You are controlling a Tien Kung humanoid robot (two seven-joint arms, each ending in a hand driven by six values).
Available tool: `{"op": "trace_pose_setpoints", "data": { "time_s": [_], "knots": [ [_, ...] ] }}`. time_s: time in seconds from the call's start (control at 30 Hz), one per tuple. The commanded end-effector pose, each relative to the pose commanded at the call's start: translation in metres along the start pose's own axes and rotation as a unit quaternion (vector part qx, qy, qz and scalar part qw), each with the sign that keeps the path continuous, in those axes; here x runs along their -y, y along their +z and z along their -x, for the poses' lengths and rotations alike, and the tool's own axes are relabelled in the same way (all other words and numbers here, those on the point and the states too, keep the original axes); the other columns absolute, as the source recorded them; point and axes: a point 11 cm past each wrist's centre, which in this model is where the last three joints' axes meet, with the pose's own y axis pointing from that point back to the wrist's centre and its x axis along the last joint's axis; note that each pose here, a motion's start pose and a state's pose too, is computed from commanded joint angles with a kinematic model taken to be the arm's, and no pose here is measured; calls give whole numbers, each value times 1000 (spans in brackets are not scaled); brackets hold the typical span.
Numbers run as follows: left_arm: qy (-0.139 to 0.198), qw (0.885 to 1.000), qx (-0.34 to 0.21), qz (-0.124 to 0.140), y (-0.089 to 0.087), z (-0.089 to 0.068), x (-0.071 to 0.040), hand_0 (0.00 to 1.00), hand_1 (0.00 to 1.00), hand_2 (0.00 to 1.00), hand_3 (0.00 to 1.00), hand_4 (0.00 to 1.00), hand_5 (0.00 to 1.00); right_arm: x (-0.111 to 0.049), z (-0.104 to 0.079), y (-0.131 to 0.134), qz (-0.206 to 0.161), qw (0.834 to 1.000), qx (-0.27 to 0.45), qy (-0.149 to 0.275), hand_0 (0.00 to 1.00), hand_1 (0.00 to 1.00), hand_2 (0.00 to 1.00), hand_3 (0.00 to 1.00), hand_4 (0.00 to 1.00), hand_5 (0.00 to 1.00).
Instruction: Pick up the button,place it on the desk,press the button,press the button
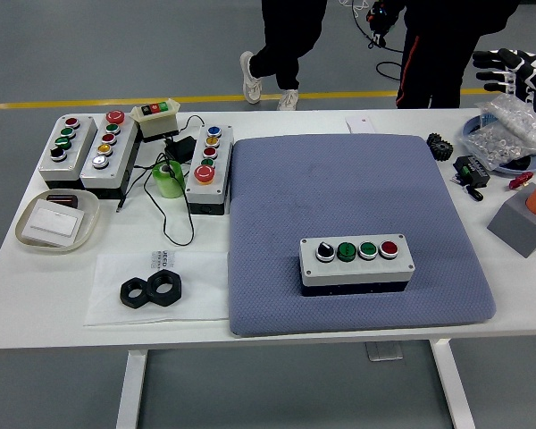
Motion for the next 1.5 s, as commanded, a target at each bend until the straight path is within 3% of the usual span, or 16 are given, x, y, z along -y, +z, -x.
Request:
{"op": "trace_pose_setpoints", "data": {
  "time_s": [0.7,0.8,0.83,1.0,1.03,1.23,1.27,1.43,1.5],
  "knots": [
    [1,1000,-3,4,5,2,0,745,919,984,879,599,998,-4,-6,5,11,1000,-21,11,915,888,886,837,818,914],
    [-1,1000,-2,4,6,3,0,745,919,984,879,599,998,-10,-2,8,17,999,-49,7,915,888,886,837,818,914],
    [-1,1000,-2,4,5,3,0,745,920,984,881,599,998,-11,0,8,17,998,-54,6,916,884,881,835,811,861],
    [-3,1000,-2,4,5,5,1,745,920,984,881,599,998,-19,24,4,1,996,-92,-11,916,884,881,835,811,861],
    [-3,1000,-1,4,6,5,1,745,922,984,880,599,998,-20,30,3,-2,995,-102,-13,914,881,866,826,747,669],
    [-6,1000,1,5,7,8,1,745,922,984,880,599,998,-35,44,-5,-11,987,-161,2,914,881,866,826,747,669],
    [-6,1000,1,5,6,9,1,745,921,985,879,599,998,-39,45,-7,-13,984,-177,9,874,827,775,748,663,382],
    [-10,1000,-1,5,8,13,1,745,921,985,879,599,998,-57,52,-22,-26,971,-232,46,874,827,775,748,663,382],
    [-12,1000,-2,5,9,15,2,744,922,985,880,600,998,-60,53,-23,-26,965,-254,53,842,795,739,718,651,331]
  ]
}}
